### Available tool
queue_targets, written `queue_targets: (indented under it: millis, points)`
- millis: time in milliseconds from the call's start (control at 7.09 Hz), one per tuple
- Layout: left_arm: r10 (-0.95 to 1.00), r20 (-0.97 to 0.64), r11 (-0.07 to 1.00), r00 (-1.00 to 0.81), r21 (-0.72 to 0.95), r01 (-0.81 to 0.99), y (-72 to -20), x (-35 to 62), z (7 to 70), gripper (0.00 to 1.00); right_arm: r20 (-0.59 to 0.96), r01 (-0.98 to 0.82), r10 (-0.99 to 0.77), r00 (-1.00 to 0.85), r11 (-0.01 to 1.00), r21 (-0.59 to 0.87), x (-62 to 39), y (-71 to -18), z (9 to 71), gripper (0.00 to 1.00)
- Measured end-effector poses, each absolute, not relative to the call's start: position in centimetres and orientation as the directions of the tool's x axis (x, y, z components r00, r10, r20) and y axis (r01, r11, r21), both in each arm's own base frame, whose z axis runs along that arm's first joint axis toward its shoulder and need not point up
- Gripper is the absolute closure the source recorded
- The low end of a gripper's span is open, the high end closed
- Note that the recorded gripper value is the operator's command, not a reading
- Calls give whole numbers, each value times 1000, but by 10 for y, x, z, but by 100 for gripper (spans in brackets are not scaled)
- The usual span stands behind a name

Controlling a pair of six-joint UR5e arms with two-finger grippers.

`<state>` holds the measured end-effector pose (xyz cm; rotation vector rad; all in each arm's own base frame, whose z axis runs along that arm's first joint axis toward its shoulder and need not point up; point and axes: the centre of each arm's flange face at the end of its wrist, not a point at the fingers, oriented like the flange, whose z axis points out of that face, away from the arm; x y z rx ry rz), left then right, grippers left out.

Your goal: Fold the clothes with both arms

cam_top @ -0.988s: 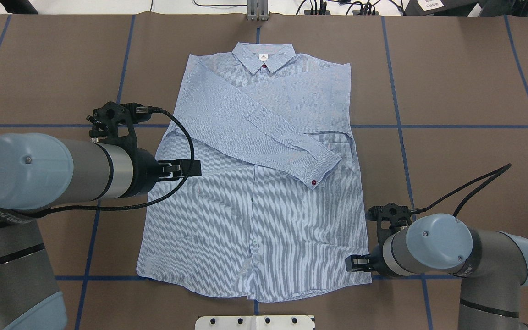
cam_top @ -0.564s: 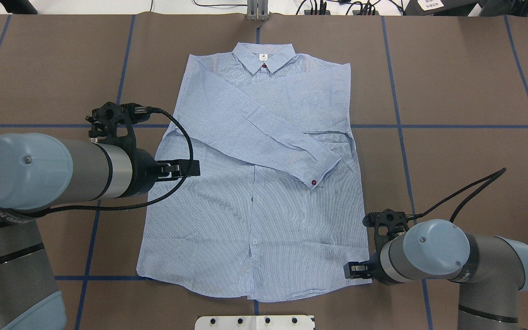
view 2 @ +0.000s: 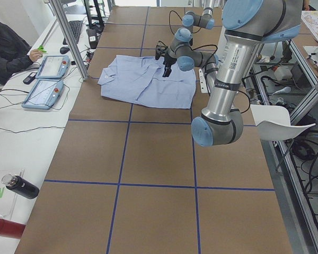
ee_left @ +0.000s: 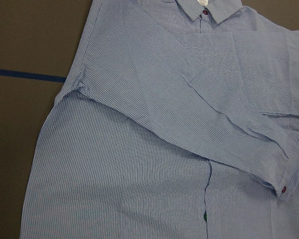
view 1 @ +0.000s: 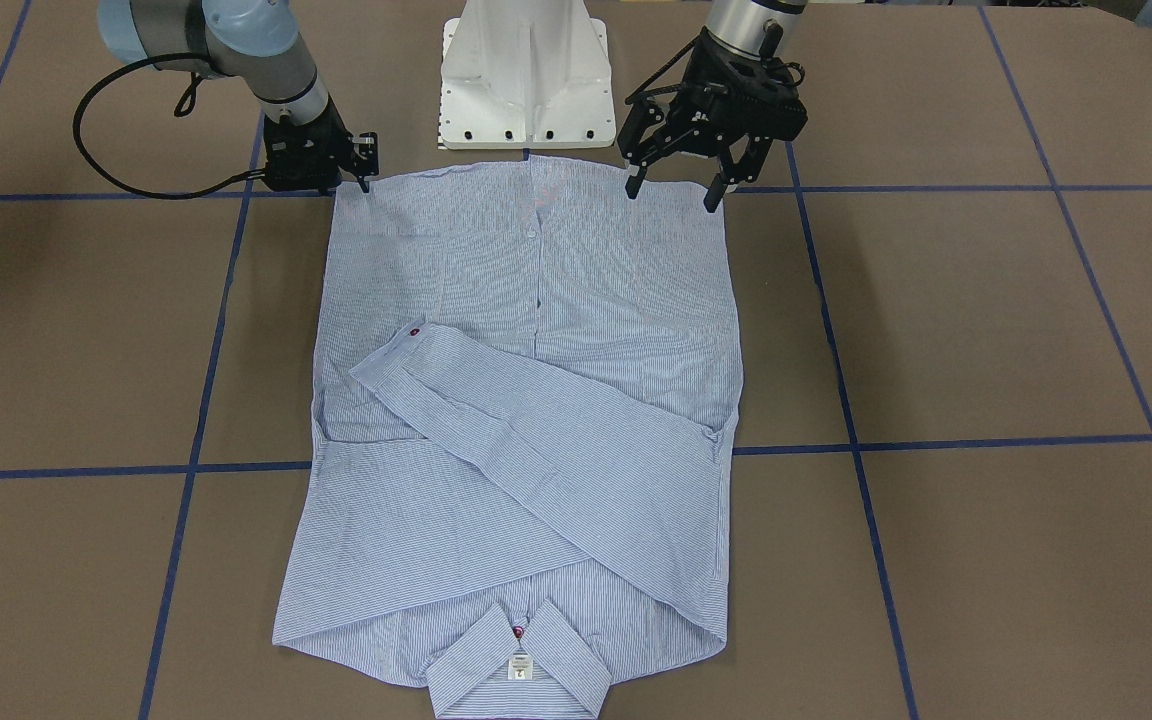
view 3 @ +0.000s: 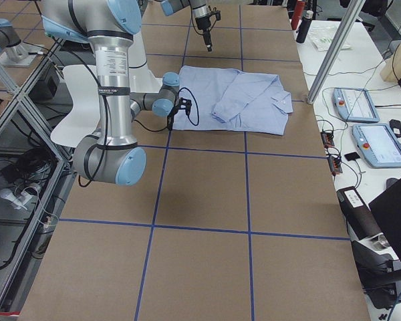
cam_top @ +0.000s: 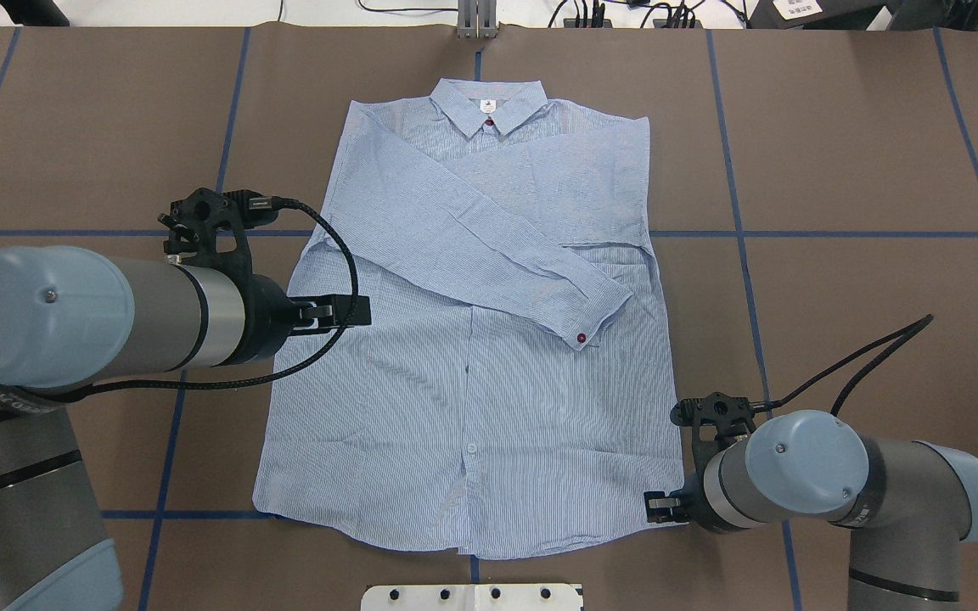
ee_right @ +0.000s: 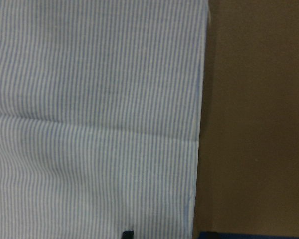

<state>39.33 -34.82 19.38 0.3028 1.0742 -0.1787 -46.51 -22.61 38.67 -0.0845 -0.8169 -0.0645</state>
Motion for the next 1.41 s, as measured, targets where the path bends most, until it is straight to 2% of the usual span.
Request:
queue_targets:
  millis: [423, 564, 706, 847, 988, 1411]
  points:
    - [2, -884, 944, 468, 156, 290, -349, 393, 194, 1, 727, 97, -23, 686, 994, -59, -464, -225, 389, 47]
    - [2, -884, 944, 467, 156, 291, -349, 392, 193, 1, 726, 100, -24, 687, 993, -62, -464, -224, 390, 54]
    - [2, -885, 943, 466, 157, 292, -349, 391, 193, 1, 725, 103, -25, 688, 993, -63, -465, -223, 391, 70]
    - [2, -886, 943, 464, 157, 294, -349, 390, 192, 1, 723, 105, -25, 690, 992, -66, -466, -222, 391, 90]
    - [3, -887, 942, 462, 157, 296, -349, 388, 191, 1, 717, 107, -25, 696, 992, -70, -466, -221, 389, 100]
    - [4, -888, 941, 459, 158, 298, -349, 386, 190, 1, 709, 109, -24, 705, 991, -75, -466, -220, 386, 100]
